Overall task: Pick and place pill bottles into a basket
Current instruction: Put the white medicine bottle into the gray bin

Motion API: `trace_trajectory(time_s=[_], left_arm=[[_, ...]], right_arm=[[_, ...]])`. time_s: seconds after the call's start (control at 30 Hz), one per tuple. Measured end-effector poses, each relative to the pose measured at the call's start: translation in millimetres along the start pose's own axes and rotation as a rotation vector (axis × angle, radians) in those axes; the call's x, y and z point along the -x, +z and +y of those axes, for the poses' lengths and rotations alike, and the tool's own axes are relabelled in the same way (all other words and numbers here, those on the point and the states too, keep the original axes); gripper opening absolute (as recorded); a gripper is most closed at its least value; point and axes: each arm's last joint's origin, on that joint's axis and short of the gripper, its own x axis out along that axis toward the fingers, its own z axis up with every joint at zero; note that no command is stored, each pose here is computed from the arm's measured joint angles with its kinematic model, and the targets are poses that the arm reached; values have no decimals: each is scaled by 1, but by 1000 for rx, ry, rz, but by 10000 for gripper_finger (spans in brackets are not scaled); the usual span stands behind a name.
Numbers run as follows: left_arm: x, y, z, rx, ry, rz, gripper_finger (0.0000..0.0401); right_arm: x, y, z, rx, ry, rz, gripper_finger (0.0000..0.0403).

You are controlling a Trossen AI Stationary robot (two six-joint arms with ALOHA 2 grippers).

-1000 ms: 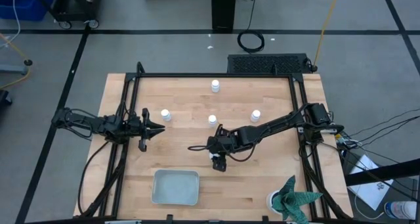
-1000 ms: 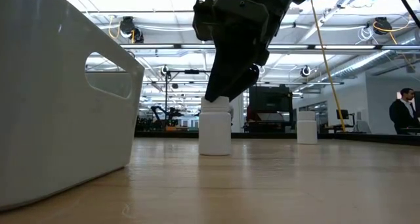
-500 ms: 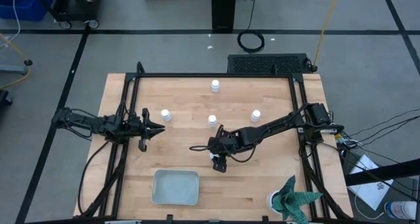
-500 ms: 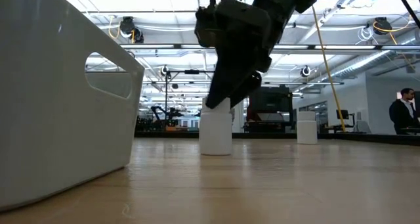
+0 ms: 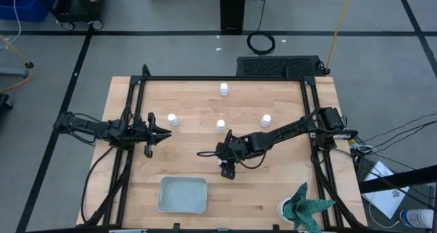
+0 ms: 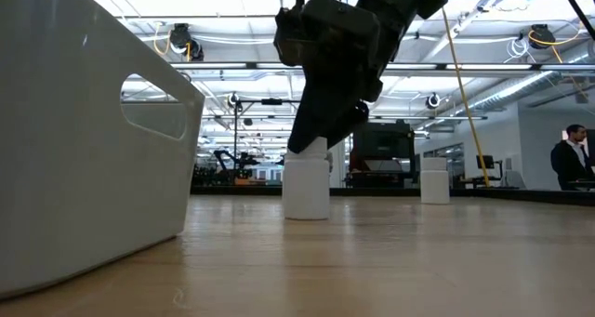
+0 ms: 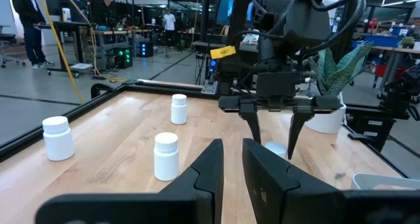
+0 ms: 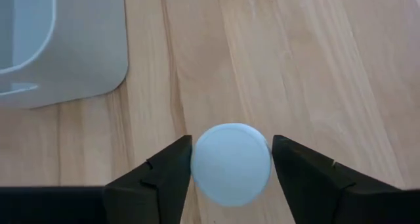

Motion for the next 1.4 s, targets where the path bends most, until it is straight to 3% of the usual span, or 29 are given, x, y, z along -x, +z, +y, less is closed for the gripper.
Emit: trace_trajectory(time_s=[0.23, 0.47, 0.7, 0.97, 1.13, 1.4], left_arm=[[0, 0, 0, 0, 0, 0, 63], [0, 0, 0, 0, 0, 0, 63], [0, 0, 0, 0, 0, 0, 63], [0, 0, 0, 0, -1, 0, 63], [0, 0, 0, 0, -1, 0, 63], [0, 0, 0, 0, -1, 0, 63]], right_arm=[[0, 0, 0, -28, 1, -3, 153], [6, 4, 2, -101, 22, -34, 157], [39, 21, 3, -191, 60, -176, 154], [81, 50, 2, -309, 196, -444, 159], [99, 62, 7, -342, 262, -600, 154], [115, 71, 25, -334, 279, -697, 154]])
